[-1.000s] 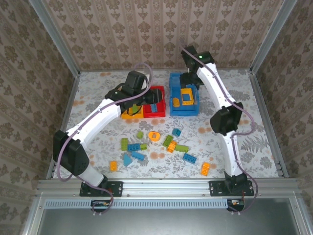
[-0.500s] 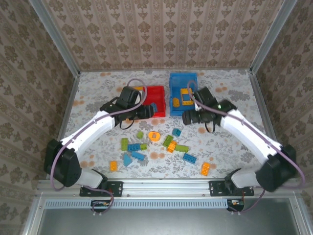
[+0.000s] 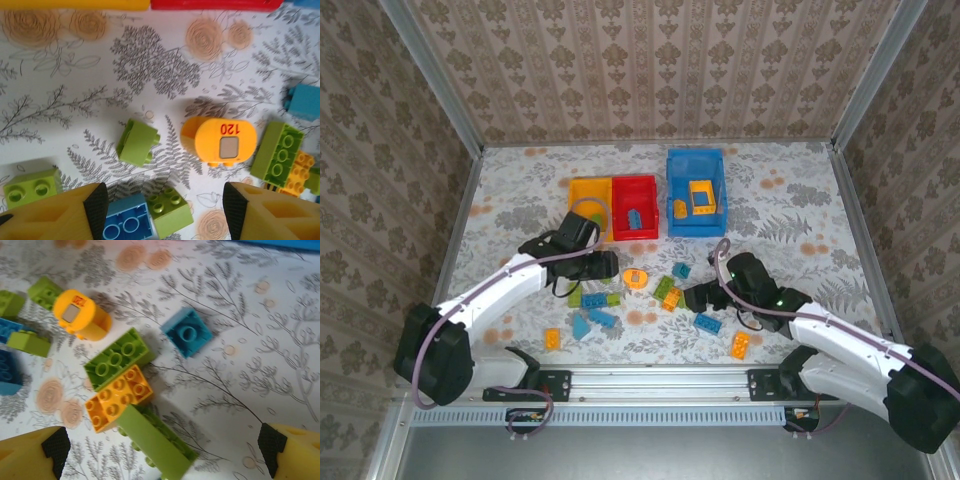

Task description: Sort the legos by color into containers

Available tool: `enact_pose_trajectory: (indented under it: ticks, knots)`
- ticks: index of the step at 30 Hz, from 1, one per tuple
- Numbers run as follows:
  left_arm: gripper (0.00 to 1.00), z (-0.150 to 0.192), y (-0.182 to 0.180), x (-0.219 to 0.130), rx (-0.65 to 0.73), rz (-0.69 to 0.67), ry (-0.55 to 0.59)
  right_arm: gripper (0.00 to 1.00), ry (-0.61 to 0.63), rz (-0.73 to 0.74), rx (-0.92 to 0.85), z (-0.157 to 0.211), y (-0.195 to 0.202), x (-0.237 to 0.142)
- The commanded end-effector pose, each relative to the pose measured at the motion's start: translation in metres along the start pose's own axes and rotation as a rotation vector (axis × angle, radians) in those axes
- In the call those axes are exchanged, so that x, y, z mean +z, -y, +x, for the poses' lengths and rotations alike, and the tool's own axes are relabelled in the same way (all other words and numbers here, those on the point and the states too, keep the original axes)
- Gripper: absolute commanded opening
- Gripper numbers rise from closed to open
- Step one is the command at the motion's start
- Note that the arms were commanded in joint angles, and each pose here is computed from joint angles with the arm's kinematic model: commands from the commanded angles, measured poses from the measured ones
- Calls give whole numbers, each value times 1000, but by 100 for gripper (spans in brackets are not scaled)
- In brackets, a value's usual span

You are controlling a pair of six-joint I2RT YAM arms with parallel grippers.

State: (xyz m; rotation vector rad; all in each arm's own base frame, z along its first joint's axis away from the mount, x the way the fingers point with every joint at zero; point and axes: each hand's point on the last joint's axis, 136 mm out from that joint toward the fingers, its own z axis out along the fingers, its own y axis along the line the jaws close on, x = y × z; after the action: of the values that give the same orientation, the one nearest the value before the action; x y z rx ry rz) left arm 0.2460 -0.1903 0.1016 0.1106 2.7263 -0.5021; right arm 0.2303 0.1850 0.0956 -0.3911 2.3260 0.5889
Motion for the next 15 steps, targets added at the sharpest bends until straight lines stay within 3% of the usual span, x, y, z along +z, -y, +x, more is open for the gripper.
enact_pose_trajectory:
  ticks: [1,15]
  knots:
    - [66,7,-10,9,21,-37,-22,100,115,-77,-51,-32,-21,-6]
    - [64,16,-20,54,187,-115,-196,98,138,-176,-53,-51,-45,-22]
